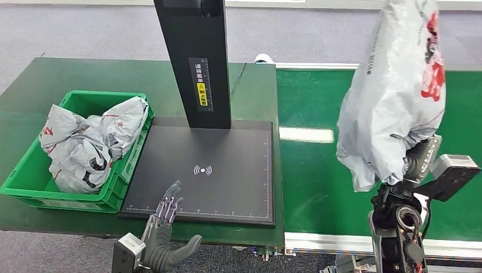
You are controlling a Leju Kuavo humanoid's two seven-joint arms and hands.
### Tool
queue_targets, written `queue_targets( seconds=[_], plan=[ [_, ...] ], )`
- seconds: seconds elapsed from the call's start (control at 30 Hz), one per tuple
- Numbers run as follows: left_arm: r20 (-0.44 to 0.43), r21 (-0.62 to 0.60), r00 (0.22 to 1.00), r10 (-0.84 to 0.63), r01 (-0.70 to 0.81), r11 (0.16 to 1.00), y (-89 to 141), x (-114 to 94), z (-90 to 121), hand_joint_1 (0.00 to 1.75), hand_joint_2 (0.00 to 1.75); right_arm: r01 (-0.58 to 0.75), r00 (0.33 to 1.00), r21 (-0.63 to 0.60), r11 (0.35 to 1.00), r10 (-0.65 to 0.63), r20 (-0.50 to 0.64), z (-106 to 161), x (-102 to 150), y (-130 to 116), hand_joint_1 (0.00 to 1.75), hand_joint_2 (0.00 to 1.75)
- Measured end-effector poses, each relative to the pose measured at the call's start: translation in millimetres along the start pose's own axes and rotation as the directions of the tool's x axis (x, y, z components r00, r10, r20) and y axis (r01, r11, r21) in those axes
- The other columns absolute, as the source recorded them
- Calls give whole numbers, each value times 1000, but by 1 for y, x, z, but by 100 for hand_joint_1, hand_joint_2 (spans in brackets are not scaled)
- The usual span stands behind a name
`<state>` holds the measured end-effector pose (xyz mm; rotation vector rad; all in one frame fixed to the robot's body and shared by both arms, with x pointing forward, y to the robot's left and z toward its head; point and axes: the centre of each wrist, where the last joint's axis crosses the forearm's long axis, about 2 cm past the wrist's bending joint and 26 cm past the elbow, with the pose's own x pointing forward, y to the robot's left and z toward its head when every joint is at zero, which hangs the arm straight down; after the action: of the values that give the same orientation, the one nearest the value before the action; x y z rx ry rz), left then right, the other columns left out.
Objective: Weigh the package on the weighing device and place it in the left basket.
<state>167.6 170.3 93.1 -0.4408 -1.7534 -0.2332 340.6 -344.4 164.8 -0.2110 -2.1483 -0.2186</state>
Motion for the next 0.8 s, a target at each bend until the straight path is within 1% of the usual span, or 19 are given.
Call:
queue_targets(
  seconds=[0.1,0.23,0.3,0.37,0.43,0.53,0.7,0.77,0.8],
  plan=[
    [1,-7,1000,2,-2,1000,0,0,0,0,175,12,999,181,983,-2,-54,-5,-2,22,175,175],
    [-2,-28,1000,5,-5,1000,-1,-1,-2,0,175,-3,991,430,903,61,-121,-18,-12,51,175,175],
    [-1,-42,1000,5,-5,999,-1,-2,-4,0,175,-5,985,550,835,98,-141,-25,-18,64,175,175],
    [3,-57,1000,6,-5,998,-2,-3,-6,0,175,-2,978,671,741,143,-154,-32,-24,77,175,175],
    [6,-69,1000,7,-6,998,-2,-3,-8,0,175,-7,969,763,646,193,-155,-40,-28,88,175,175],
    [3,-76,1000,8,-8,997,-1,-4,-8,0,175,-23,954,849,528,266,-140,-48,-32,102,175,175],
    [3,-88,1000,9,-9,996,0,-5,-10,0,175,4,945,926,377,302,-127,-62,-32,119,174,175],
    [4,-92,1000,10,-9,996,1,-5,-12,0,175,18,942,945,326,312,-125,-65,-32,125,168,175],
    [4,-92,1000,10,-9,996,1,-5,-12,0,175,20,940,952,307,319,-123,-66,-32,128,130,175]
  ],
)
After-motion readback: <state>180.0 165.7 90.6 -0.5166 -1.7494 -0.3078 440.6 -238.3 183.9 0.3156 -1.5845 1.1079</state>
